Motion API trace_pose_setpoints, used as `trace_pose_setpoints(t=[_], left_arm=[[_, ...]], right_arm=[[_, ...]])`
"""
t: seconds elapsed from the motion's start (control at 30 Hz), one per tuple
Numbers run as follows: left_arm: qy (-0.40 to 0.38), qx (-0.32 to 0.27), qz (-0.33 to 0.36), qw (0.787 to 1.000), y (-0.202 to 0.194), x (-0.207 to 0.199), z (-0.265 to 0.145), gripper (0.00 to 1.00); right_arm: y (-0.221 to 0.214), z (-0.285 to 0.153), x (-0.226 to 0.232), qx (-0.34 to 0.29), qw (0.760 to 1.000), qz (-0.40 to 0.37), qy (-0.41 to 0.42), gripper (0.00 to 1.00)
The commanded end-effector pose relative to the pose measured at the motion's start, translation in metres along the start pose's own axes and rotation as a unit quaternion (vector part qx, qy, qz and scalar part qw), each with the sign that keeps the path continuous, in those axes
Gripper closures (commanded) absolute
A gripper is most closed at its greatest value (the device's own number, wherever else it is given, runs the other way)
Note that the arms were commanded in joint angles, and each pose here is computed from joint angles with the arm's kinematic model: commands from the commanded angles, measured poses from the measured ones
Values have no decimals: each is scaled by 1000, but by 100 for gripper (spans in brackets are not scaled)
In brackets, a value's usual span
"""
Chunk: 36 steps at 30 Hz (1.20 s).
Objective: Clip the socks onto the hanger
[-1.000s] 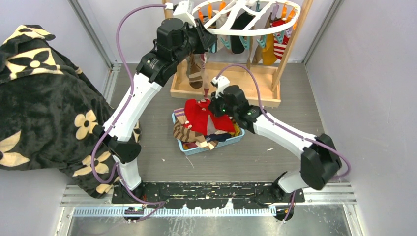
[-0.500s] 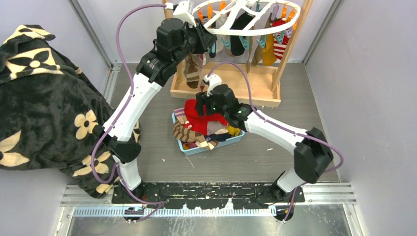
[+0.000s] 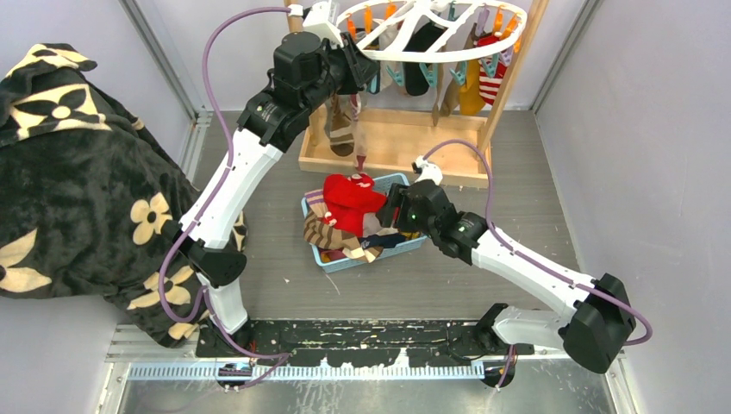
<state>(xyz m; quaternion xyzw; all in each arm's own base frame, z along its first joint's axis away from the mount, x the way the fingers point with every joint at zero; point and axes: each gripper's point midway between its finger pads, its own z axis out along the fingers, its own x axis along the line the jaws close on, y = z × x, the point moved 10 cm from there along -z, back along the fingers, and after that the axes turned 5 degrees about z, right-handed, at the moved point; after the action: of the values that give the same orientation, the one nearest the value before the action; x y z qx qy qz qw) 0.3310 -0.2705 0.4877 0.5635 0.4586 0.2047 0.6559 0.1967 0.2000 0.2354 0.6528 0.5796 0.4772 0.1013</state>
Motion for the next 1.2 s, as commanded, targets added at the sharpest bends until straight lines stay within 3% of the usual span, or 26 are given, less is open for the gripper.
trace_pose_setpoints(t=[0.0,0.4,0.77,1.17], left_arm=[[-17,-43,4,999,26,-9,-25,85],[-18,-43,2,999,26,-9,-23,85],[-19,-43,3,999,26,-10,-23,85],[-20,-41,1,999,26,-10,-24,85]], right_arm=[[-14,-8,-1,19,990,143,2,33],[-29,12,-18,-37,959,282,-5,36],[-23,39,-30,-132,938,322,-7,45],[-21,60,-39,-129,926,354,-22,46]])
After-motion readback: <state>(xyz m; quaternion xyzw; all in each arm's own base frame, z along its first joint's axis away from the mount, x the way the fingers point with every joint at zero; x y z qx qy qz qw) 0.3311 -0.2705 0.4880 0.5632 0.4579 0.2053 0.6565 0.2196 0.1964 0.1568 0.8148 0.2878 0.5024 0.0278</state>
